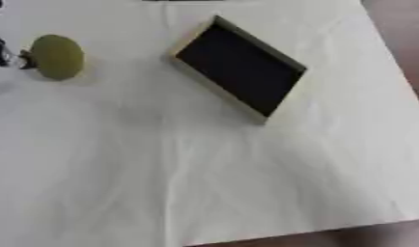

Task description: Pick up objects on the table and place them in the box.

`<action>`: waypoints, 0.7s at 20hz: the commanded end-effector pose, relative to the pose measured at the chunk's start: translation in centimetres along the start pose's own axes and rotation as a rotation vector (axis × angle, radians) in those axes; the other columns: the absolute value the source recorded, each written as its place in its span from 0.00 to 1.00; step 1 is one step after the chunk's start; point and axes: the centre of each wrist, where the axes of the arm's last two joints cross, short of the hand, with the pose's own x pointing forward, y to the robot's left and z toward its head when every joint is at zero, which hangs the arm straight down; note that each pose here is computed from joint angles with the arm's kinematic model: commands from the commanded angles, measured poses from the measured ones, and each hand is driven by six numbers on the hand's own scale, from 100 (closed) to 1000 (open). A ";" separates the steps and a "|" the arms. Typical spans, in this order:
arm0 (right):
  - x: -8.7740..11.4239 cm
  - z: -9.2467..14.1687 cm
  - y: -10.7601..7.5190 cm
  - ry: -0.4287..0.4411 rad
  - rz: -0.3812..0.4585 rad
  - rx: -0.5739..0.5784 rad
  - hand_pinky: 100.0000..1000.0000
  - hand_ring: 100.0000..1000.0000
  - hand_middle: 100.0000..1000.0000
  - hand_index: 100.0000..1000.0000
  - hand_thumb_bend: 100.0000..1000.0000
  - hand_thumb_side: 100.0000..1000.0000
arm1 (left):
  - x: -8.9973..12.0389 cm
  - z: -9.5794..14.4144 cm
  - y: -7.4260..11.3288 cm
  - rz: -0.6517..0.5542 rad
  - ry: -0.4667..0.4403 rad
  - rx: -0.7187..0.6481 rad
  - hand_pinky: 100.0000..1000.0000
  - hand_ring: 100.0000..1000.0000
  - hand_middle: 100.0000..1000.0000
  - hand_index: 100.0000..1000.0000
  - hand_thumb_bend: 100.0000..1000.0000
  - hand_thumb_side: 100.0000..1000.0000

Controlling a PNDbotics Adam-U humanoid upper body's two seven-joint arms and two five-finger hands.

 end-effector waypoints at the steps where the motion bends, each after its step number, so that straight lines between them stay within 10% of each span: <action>1: 0.8 -0.6 -0.2 -0.038 -0.009 -0.002 0.83 0.68 0.63 0.73 0.00 0.64 | -1.2 -0.3 0.1 -0.007 0.041 0.002 0.97 0.92 0.90 0.96 0.60 0.00; 14: 0.8 -0.6 0.0 -0.036 -0.022 -0.004 0.83 0.68 0.62 0.73 0.00 0.64 | -2.7 -1.4 -2.6 -0.072 0.171 0.004 0.85 0.88 0.87 0.93 0.44 0.00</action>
